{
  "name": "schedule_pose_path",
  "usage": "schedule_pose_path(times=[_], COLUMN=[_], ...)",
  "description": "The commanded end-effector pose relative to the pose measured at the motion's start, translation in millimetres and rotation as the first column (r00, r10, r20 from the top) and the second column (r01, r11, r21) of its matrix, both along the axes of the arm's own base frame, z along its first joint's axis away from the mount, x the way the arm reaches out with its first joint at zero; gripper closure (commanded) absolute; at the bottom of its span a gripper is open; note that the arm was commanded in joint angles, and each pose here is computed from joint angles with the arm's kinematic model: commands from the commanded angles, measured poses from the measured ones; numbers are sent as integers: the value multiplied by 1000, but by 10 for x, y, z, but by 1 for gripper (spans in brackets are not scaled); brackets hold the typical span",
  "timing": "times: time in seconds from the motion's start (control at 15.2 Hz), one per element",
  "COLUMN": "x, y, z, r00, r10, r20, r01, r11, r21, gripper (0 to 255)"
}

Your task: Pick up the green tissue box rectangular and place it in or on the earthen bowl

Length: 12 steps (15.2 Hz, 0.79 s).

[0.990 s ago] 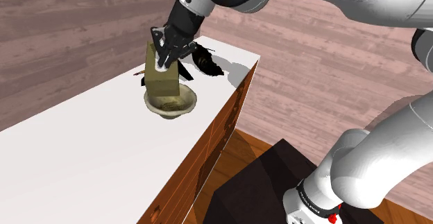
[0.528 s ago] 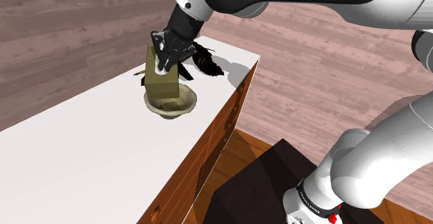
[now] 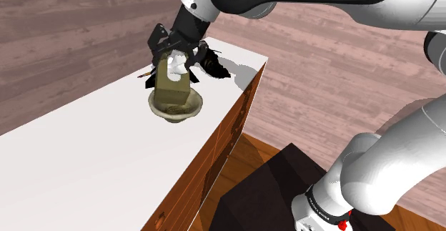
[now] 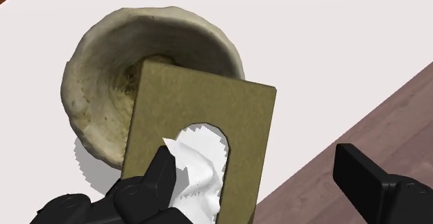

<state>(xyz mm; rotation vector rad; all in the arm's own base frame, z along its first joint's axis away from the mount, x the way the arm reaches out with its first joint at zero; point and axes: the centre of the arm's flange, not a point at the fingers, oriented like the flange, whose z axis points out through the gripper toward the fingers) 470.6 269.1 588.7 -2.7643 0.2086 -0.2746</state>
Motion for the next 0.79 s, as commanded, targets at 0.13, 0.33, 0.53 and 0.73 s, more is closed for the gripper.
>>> schedule_pose_path(times=[0.13, 0.33, 0.53, 0.73], x=[-85, -108, -108, -108], y=[-132, -166, -166, -166], z=[362, 458, 458, 458], r00=[1000, 1000, 1000, 1000], r10=[0, 0, 0, 0], r20=[0, 0, 0, 0], r01=[0, 0, 0, 0], r11=[1000, 1000, 1000, 1000], r21=[0, 0, 0, 0], gripper=[0, 0, 0, 0])
